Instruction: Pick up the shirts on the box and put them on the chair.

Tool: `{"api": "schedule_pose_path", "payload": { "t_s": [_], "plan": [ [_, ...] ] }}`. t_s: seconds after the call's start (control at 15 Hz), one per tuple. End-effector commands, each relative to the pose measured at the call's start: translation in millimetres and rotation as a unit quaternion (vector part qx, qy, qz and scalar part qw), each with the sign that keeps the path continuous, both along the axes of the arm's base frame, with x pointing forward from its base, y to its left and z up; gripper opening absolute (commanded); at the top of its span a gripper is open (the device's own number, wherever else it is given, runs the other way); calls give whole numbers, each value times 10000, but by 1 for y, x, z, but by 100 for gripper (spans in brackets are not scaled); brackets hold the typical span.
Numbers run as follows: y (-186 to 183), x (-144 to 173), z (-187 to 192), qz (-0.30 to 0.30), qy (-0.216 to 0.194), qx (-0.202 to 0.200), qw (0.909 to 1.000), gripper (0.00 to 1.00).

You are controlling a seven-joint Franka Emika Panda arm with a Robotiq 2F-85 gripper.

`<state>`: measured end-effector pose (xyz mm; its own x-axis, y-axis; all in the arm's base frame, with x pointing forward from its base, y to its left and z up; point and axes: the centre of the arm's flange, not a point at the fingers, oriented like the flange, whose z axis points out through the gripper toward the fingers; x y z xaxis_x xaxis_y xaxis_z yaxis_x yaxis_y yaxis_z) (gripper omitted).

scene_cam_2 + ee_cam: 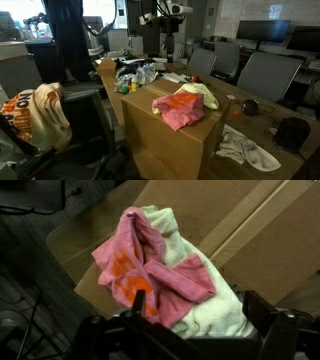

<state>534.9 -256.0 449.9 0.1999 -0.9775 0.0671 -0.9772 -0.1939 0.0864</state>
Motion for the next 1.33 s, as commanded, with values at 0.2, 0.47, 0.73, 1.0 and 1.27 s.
{"api": "schedule_pose_path", "payload": {
  "t_s": [0.2,0.47,0.73,1.0,1.27],
  "plan": [
    [-48,46,-30,-137,203,630,9977,100],
    [-63,59,-72,-238,357,1106,9929,100],
    [-66,70,-111,-276,635,1379,9880,100],
    [-76,68,-132,-458,873,1263,9871,100],
    [-85,62,-139,-548,961,1135,9874,100]
  ]
}}
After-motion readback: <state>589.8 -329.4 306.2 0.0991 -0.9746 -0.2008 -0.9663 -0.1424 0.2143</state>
